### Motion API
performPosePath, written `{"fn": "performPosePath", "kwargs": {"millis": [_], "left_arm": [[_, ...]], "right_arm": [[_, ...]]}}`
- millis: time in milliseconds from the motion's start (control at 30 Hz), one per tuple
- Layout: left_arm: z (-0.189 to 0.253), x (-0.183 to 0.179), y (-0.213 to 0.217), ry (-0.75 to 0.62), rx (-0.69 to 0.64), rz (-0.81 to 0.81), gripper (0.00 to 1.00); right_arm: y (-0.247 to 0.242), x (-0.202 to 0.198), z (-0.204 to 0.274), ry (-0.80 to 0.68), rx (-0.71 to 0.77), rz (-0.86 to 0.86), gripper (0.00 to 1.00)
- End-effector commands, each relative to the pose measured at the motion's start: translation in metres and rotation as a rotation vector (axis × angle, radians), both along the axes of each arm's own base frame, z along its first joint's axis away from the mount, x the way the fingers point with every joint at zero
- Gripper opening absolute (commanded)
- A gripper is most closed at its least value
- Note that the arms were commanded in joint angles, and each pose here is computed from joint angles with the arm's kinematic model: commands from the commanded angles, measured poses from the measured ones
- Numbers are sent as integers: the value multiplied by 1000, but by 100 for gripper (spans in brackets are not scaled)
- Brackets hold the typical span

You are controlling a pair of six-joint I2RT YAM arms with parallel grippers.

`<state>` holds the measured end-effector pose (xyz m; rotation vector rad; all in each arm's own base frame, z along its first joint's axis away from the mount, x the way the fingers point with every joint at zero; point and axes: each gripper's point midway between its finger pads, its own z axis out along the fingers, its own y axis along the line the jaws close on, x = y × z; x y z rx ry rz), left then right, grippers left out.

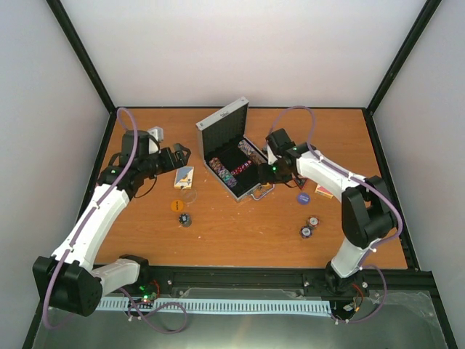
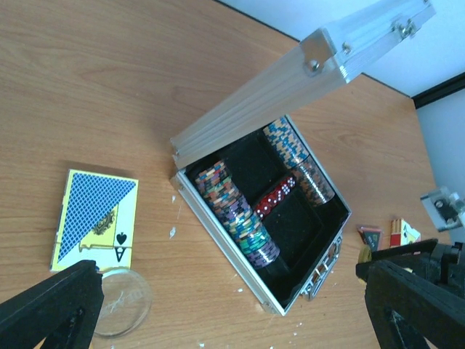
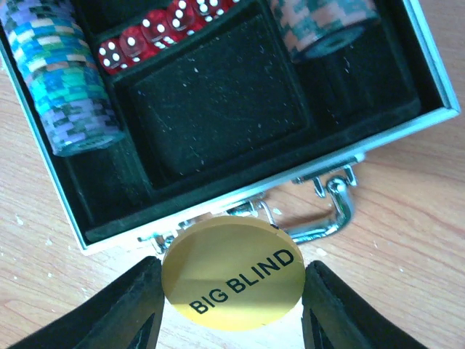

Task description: Pack up texas hold em set

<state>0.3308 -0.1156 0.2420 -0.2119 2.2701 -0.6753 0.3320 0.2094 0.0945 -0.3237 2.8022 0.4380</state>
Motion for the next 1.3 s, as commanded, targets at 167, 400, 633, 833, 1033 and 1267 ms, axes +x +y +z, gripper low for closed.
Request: {"fn": "performPosePath", "kwargs": {"millis": [167, 400, 633, 833, 1033, 1267], "left_arm": [[2, -9, 1, -49, 21, -34, 100], [14, -13, 3, -106, 8, -24, 100], [14, -13, 3, -104, 6, -21, 100], [14, -13, 1, -106, 3, -32, 100], [15, -11, 1, -106, 2, -33, 100], [15, -9, 0, -108, -3, -30, 100]], "right_arm": [[35, 20, 19, -52, 53, 23, 51], [51, 28, 15, -54, 44, 49, 51], [61, 31, 2, -35, 27, 62, 52], [62, 36, -14, -26, 17, 44, 52], [64, 48, -24, -36, -13, 44, 52], [65, 55, -35, -30, -41, 44, 55]]}}
